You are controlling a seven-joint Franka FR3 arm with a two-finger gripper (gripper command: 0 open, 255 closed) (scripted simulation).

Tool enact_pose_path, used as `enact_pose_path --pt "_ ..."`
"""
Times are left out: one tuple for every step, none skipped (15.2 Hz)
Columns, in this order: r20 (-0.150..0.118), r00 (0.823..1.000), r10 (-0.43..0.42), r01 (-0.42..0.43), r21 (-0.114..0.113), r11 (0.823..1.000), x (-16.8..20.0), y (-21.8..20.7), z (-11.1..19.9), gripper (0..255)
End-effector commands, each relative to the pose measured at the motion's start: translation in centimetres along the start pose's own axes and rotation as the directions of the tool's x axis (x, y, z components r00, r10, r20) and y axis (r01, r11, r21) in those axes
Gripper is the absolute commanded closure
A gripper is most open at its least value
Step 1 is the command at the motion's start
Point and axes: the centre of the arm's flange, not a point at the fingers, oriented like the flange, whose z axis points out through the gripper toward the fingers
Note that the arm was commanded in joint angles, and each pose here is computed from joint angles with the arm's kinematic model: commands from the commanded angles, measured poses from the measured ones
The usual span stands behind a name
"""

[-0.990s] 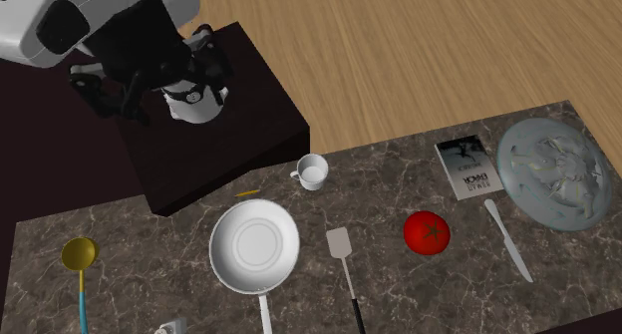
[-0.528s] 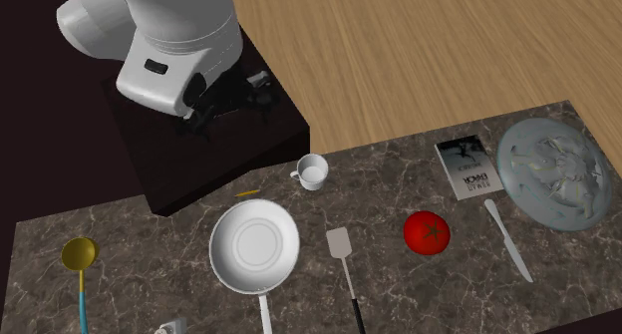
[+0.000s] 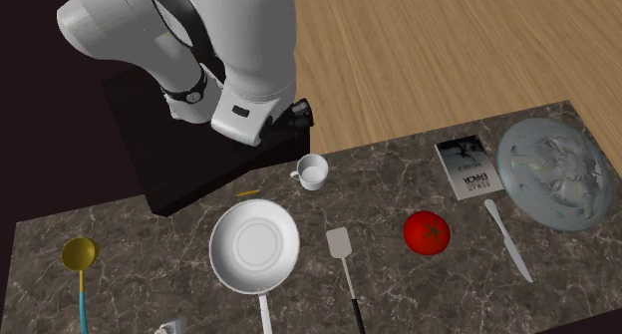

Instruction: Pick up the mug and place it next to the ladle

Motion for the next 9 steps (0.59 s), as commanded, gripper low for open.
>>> enact_pose_path --pt "0.004 1.000 0.010 -0.010 0.001 1.000 0.1 -1.7 2.1 0" --pt "0.007 1.000 0.014 -0.014 0.000 1.000 0.2 -2.4 3.2 0" --pt "0.009 1.000 0.018 -0.018 0.000 1.000 0.3 -3.2 4.3 0" --pt "0.012 1.000 0.022 -0.022 0.000 1.000 0.4 -3.9 5.4 0" --pt "0.015 1.000 0.026 -0.026 -0.001 1.000 0.5 -4.7 6.5 0" --pt "0.017 0.999 0.031 -0.031 -0.001 1.000 0.6 -5.4 7.6 0" --pt "0.020 0.999 0.035 -0.035 -0.001 0.999 0.7 -6.2 8.7 0" --pt "0.023 0.999 0.039 -0.039 -0.002 0.999 0.7 -6.9 9.8 0" --pt "0.025 0.999 0.043 -0.043 -0.002 0.999 0.8 -7.7 10.9 0"
